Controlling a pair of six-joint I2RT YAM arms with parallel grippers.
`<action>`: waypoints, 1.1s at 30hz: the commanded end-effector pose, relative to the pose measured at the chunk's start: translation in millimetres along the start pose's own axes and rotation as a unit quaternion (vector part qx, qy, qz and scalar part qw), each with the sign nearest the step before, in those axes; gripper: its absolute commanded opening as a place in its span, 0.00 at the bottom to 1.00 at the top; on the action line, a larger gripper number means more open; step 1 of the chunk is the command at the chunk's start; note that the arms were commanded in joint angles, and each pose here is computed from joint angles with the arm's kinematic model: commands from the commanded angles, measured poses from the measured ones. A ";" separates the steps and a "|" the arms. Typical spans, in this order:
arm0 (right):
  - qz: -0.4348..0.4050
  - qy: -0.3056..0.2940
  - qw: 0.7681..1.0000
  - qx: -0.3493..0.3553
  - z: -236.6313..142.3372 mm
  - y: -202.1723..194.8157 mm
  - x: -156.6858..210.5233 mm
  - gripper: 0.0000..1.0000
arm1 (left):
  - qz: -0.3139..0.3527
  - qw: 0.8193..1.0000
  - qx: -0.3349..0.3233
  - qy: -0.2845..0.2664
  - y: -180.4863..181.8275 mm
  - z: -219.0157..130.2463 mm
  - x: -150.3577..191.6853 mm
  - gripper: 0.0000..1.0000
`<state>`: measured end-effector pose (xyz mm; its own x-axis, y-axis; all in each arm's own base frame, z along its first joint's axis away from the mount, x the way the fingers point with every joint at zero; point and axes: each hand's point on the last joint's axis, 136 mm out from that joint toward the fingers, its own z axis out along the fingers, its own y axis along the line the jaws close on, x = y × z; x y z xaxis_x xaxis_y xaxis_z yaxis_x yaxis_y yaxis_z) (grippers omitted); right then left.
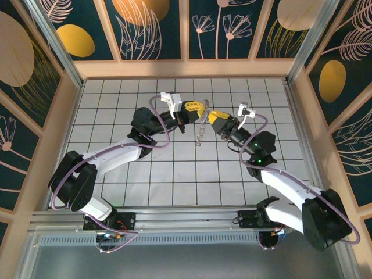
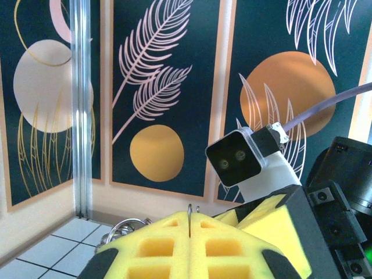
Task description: Put the keys on the keyring
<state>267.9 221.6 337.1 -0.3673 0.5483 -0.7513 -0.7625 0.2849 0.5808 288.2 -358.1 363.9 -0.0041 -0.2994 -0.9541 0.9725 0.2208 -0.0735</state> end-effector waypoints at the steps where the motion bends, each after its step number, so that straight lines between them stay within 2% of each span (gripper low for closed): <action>1: -0.013 -0.002 1.000 0.007 -12.2 5.7 -5.6 0.36 | 0.023 0.999 0.008 -0.042 -5.8 0.1 -22.4 0.00; 9: -0.036 -0.020 0.999 0.023 -21.4 12.3 -29.1 0.37 | 0.015 0.999 0.011 -0.038 -4.1 4.4 -20.7 0.00; 12: -0.036 -0.015 0.999 0.019 -17.0 13.3 -31.0 0.41 | 0.004 0.999 0.014 -0.036 -3.5 5.0 -18.3 0.00; 24: -0.010 0.002 1.000 0.006 -5.9 2.0 -19.9 0.51 | -0.037 0.998 0.021 -0.051 -3.8 5.4 -21.0 0.00; 32: -0.015 0.005 1.000 -0.007 -6.0 9.1 -15.9 0.53 | -0.064 0.997 0.029 -0.042 -3.8 6.8 -12.5 0.00; 33: -0.015 0.007 1.000 -0.007 -5.1 9.5 -14.8 0.53 | -0.058 0.996 0.034 -0.052 -4.6 9.9 -22.2 0.00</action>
<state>275.3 208.6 334.8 -0.3914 0.5285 -0.7533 -0.7260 0.3257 0.6057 293.4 -362.7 356.2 -0.1456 -0.3459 -0.9269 0.9637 0.1626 -0.2120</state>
